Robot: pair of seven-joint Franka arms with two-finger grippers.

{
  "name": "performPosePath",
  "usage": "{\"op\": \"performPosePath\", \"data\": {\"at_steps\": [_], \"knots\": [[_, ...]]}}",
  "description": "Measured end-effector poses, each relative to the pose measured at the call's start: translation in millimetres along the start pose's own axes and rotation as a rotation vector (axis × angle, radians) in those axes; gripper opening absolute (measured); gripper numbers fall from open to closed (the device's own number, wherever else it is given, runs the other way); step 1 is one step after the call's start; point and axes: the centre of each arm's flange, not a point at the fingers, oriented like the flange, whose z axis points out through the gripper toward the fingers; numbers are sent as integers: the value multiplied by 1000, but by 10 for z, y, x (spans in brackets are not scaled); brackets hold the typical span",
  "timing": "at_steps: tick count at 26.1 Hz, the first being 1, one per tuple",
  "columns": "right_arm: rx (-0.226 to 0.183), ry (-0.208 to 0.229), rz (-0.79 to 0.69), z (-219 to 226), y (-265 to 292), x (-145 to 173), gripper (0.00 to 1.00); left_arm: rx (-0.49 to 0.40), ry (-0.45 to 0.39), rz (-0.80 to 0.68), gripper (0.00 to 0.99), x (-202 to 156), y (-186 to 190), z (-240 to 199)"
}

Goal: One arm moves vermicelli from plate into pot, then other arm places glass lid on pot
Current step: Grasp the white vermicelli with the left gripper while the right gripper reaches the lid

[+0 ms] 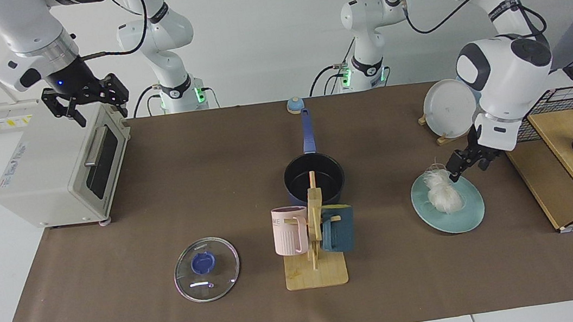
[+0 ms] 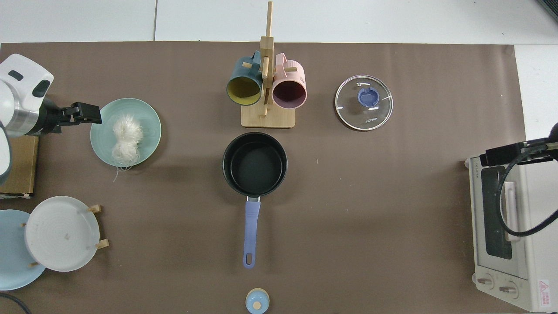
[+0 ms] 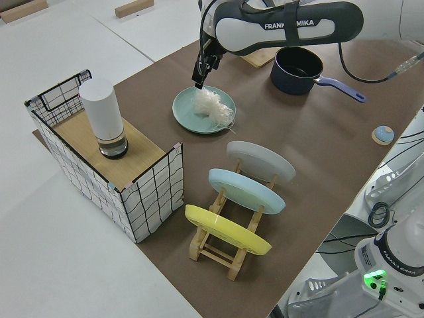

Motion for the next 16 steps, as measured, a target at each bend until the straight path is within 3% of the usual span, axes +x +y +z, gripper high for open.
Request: {"op": "performPosePath", "data": {"at_steps": [11,16], "knots": [[-11,-1,-1,-57,-2,-59,1000,18,-66,-10,991,-1,75,761],[-32,27,-30,-60,-140,8,1000,22,-97,-10,991,-76,127,928]]}}
